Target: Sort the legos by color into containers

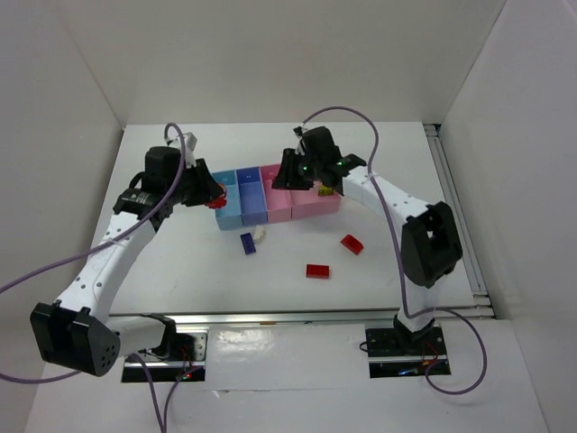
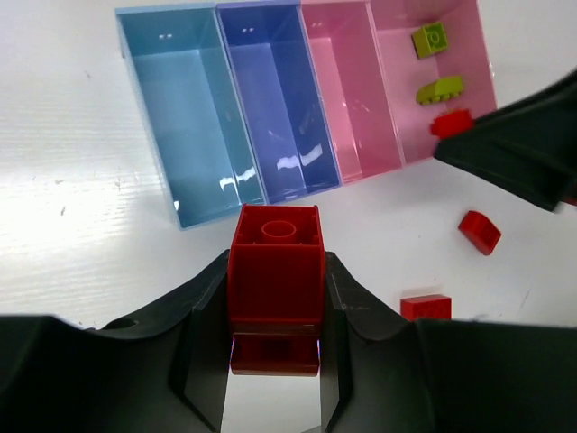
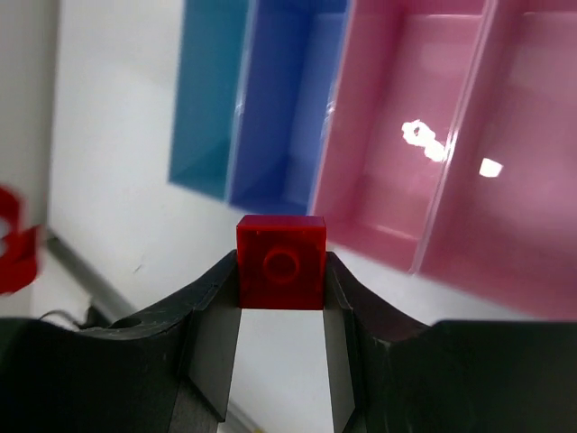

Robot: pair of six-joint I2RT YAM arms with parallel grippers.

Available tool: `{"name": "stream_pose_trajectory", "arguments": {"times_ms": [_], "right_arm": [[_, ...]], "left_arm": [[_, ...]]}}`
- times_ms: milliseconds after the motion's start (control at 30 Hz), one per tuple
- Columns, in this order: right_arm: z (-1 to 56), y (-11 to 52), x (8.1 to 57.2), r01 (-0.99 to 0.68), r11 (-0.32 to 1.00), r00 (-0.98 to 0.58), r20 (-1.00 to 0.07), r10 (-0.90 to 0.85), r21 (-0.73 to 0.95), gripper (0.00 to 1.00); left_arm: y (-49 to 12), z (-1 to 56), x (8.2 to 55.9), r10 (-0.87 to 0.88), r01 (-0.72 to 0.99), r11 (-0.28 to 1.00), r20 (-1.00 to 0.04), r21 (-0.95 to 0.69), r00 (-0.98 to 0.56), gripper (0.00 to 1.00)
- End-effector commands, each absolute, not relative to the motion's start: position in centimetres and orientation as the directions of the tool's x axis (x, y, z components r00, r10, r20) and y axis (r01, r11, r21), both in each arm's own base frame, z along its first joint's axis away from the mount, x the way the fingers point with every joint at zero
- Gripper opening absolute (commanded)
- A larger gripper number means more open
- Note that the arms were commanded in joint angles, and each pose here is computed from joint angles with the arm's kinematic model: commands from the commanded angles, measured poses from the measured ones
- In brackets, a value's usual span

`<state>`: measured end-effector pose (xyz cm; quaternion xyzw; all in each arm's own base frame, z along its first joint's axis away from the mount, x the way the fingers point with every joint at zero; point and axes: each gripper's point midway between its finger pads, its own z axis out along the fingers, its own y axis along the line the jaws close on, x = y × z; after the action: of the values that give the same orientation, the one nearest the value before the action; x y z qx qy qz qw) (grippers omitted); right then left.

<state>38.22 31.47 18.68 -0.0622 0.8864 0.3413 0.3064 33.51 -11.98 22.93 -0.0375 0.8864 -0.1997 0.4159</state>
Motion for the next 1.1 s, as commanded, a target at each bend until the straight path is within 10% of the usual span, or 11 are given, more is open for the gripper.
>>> {"name": "stream_pose_trajectory", "arguments": {"times_ms": [0, 367, 700, 1067], "right_arm": [[19.2, 31.3, 42.1, -0.306, 0.836, -0.735, -0.672, 0.096, 0.455, 0.33], [14.8, 33.0, 46.5, -0.278, 0.886, -0.75, -0.66, 0.04, 0.37, 0.79], [22.2, 30.3, 39.4, -0.377, 0.782, -0.66, -0.736, 0.15, 0.497, 0.57], [27.6, 32.0, 28.7, -0.697, 0.384, -0.618, -0.779, 0.107, 0.606, 0.94]], "left_arm": [[-11.5, 26.7, 33.0, -0.326, 0.083, 0.883, -0.73, -0.463, -0.601, 0.0], [-11.5, 26.4, 33.2, -0.312, 0.111, 0.868, -0.705, -0.484, -0.637, 0.0], [-13.5, 28.0, 34.1, -0.27, 0.23, 0.81, -0.69, -0.54, -0.671, 0.0], [-19.0, 28.6, 32.5, -0.091, 0.489, 0.461, -0.587, -0.74, -0.804, 0.0]]}}
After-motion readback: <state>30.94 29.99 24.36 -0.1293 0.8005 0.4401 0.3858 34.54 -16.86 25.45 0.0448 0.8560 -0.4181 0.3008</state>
